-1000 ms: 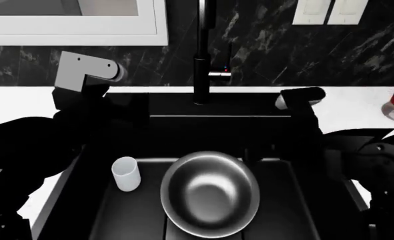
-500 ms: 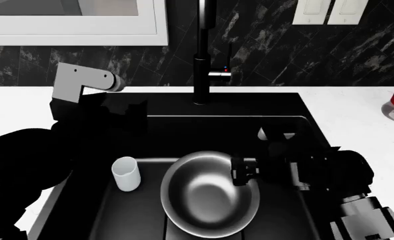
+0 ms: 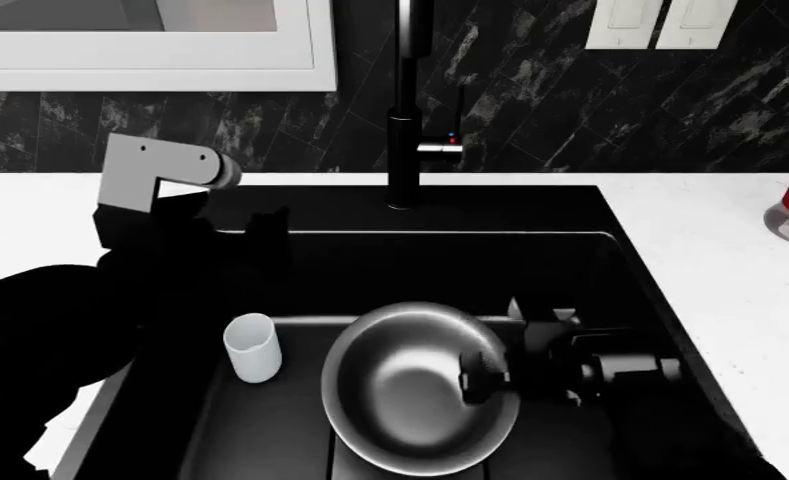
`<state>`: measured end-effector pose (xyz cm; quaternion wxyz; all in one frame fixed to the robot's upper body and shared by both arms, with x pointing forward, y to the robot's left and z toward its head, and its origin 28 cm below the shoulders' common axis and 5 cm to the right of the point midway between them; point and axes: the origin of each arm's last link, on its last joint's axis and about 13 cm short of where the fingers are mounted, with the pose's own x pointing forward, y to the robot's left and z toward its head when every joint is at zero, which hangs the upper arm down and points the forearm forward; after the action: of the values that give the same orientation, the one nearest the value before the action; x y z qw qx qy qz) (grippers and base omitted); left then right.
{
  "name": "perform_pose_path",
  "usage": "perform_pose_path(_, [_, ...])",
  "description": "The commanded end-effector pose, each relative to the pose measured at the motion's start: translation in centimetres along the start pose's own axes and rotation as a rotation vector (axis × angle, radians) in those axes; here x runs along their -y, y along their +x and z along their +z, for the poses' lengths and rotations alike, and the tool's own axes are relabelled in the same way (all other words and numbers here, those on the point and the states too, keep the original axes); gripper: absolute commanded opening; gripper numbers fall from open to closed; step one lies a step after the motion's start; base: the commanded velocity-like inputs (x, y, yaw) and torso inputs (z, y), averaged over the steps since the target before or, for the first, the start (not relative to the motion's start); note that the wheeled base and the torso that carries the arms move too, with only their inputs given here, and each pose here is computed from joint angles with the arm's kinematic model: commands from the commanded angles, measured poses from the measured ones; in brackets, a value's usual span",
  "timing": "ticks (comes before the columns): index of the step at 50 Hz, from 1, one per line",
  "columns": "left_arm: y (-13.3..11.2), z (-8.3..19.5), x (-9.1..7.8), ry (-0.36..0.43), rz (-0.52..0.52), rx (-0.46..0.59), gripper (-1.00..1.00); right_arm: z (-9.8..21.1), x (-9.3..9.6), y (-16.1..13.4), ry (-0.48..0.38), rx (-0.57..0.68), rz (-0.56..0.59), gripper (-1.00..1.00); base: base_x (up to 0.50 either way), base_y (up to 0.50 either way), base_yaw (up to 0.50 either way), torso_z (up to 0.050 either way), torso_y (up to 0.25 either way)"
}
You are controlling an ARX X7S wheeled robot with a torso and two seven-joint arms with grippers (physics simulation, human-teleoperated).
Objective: Pick the cup and bowl from the sink and place them on the counter for drying.
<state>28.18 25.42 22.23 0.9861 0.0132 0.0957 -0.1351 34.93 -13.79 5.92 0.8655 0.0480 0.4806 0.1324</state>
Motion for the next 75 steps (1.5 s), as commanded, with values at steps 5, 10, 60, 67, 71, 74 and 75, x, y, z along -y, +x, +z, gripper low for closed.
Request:
perform_pose_path(5, [-0.2, -0.6, -0.2, -0.007, 0.011, -0.004, 1.0, -0.3, 0.3, 0.8, 0.011, -0.008, 0.002, -1.0, 0.0, 0.0, 0.0, 0.0, 0.0])
perform_pose_path(10, [0.1, -0.9, -0.1, -0.012, 0.008, -0.01, 1.0, 0.5, 0.1, -0.3, 0.002, 0.034, -0.011, -1.0, 0.0, 0.0, 0.0, 0.0, 0.0])
perform_pose_path(60, [0.4, -1.6, -0.8, -0.036, 0.04, 0.005, 1.0, 4.2, 1.4, -21.3, 0.066, 0.475, -0.168, -1.0, 0.0, 0.0, 0.0, 0.0, 0.0])
perform_pose_path(67, [0.3, -2.0, -0.9, -0.038, 0.045, -0.001, 1.0, 2.8, 2.6, -22.7, 0.113, 0.494, -0.237, -1.0, 0.0, 0.0, 0.0, 0.0, 0.0])
perform_pose_path(71, [0.3, -2.2, -0.9, -0.041, 0.043, -0.001, 1.0, 2.1, 3.0, -23.6, 0.14, 0.505, -0.262, -1.0, 0.0, 0.0, 0.0, 0.0, 0.0])
perform_pose_path(74, [0.4, -2.3, -1.0, -0.043, 0.045, -0.003, 1.0, 1.7, 3.4, -24.3, 0.177, 0.526, -0.286, -1.0, 0.0, 0.0, 0.0, 0.0, 0.0])
perform_pose_path(75, [0.4, -2.3, -1.0, -0.044, 0.046, -0.004, 1.0, 1.5, 3.7, -24.7, 0.211, 0.545, -0.296, -1.0, 0.0, 0.0, 0.0, 0.0, 0.0])
